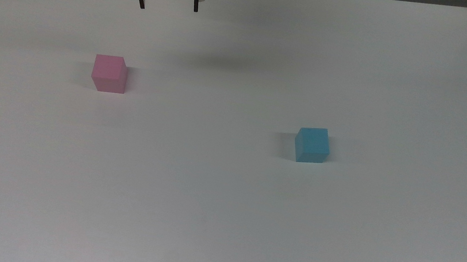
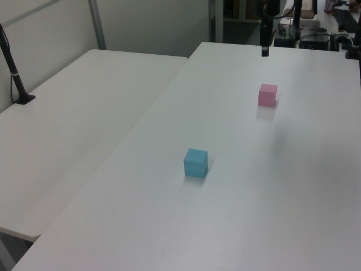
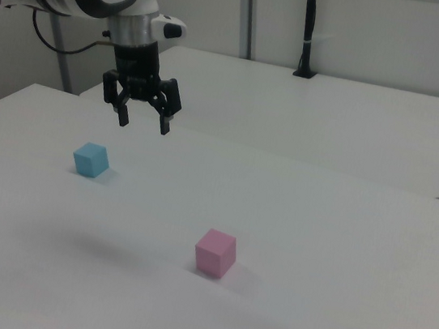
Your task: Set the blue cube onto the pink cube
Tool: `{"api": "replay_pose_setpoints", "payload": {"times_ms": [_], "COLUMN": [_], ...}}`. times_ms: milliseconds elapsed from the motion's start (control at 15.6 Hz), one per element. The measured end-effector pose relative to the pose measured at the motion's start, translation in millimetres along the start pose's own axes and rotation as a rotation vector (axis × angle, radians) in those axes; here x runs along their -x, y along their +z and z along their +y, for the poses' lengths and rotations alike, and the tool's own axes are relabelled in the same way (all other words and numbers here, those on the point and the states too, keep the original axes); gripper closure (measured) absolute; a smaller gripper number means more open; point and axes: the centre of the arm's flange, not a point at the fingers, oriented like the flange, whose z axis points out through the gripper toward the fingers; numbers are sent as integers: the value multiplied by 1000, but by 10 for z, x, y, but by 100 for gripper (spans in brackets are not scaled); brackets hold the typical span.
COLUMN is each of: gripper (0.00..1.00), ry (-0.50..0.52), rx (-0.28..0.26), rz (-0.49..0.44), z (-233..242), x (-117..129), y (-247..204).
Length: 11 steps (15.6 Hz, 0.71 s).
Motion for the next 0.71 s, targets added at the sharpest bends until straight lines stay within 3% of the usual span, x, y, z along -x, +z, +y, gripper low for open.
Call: {"api": "replay_pose_setpoints", "payload": {"times_ms": [257,706], "gripper": [0,0], "ry": [6,5], "rx": [-30,-33], "rz": [-3,1], "z": [-6,-15], "x": [-11,-30], "y": [43,58]}}
